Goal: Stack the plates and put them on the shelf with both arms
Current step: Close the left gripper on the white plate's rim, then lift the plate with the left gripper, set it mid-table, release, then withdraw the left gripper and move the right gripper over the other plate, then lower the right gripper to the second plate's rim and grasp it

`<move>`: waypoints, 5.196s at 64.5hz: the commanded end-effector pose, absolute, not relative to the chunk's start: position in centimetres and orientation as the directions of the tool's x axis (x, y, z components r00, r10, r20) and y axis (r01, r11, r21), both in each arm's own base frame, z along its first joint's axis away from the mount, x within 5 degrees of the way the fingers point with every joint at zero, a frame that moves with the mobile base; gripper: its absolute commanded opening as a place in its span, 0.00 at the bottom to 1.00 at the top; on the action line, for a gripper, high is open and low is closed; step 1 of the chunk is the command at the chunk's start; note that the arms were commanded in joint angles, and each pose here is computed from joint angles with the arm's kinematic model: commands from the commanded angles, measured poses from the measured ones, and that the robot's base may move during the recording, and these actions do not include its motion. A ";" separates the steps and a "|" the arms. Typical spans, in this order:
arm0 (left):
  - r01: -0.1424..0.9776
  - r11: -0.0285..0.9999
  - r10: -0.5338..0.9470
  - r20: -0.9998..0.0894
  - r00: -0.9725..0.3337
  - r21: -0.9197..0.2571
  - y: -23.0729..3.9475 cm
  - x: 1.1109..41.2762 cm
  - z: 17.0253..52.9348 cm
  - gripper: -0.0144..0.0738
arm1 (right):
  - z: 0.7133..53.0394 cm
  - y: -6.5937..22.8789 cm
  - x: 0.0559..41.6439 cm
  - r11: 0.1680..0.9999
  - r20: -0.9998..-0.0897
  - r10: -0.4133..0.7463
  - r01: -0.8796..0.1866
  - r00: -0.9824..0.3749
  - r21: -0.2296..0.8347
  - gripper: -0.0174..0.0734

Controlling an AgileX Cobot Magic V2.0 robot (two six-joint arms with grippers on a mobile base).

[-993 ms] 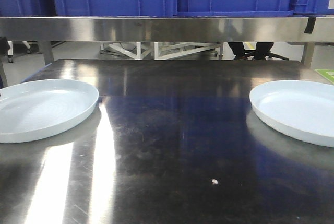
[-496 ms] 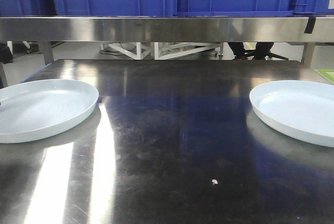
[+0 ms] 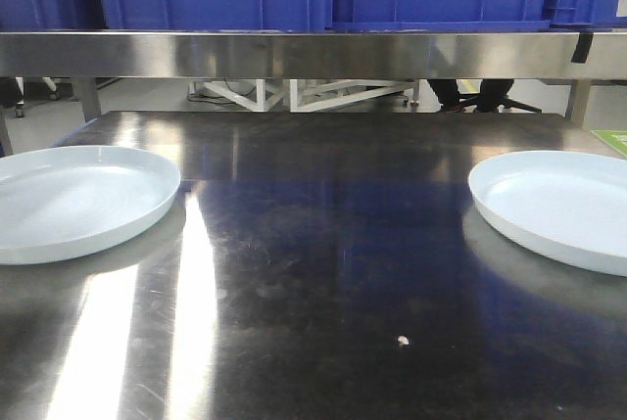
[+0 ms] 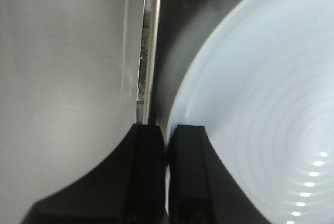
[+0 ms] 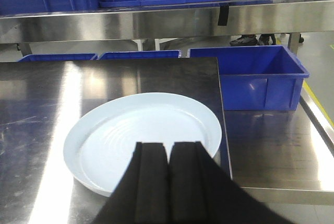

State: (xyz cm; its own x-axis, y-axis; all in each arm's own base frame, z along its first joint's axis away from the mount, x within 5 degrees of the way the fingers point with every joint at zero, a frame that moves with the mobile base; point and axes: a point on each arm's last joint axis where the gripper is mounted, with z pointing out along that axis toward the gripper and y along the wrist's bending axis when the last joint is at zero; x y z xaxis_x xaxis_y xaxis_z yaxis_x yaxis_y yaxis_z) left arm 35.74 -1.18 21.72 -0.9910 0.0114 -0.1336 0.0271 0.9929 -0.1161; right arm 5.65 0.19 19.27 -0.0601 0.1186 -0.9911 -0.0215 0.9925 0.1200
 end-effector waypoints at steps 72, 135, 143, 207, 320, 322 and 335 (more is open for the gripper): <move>0.318 0.837 0.149 -0.373 -0.916 -0.445 -18.7 35.2 25.7 0.46 | 20.1 0.1 5.5 0.994 -0.993 0.110 -0.028 0.044 0.109 0.25; 0.419 0.897 -0.021 -0.960 -0.279 -0.142 -9.8 18.4 29.4 0.26 | 20.1 0.1 5.5 0.994 -0.993 0.110 -0.028 0.044 0.109 0.25; 0.417 0.907 0.002 -0.990 -0.144 -0.059 -7.9 16.2 29.8 0.26 | 20.1 0.1 5.5 0.994 -0.993 0.110 -0.028 0.044 0.109 0.25; 0.189 0.982 -0.027 -1.000 0.003 -0.026 -2.0 10.5 30.5 0.26 | 20.2 0.1 5.5 0.994 -0.992 0.110 -0.028 0.054 0.109 0.25; 0.189 0.982 -0.027 -1.000 0.003 -0.026 -2.0 10.5 30.5 0.26 | 30.3 -3.0 24.2 0.968 -0.449 0.249 0.212 -0.858 0.131 0.30; 0.189 0.982 -0.027 -1.000 0.003 -0.026 -2.0 10.5 30.5 0.26 | 30.3 -3.3 24.8 0.968 -0.436 0.252 0.219 -0.864 0.125 0.33; 0.189 0.982 -0.027 -1.000 0.003 -0.026 -2.0 10.5 30.5 0.26 | 30.0 -4.4 28.6 0.971 -0.408 0.240 0.223 -0.881 0.089 0.55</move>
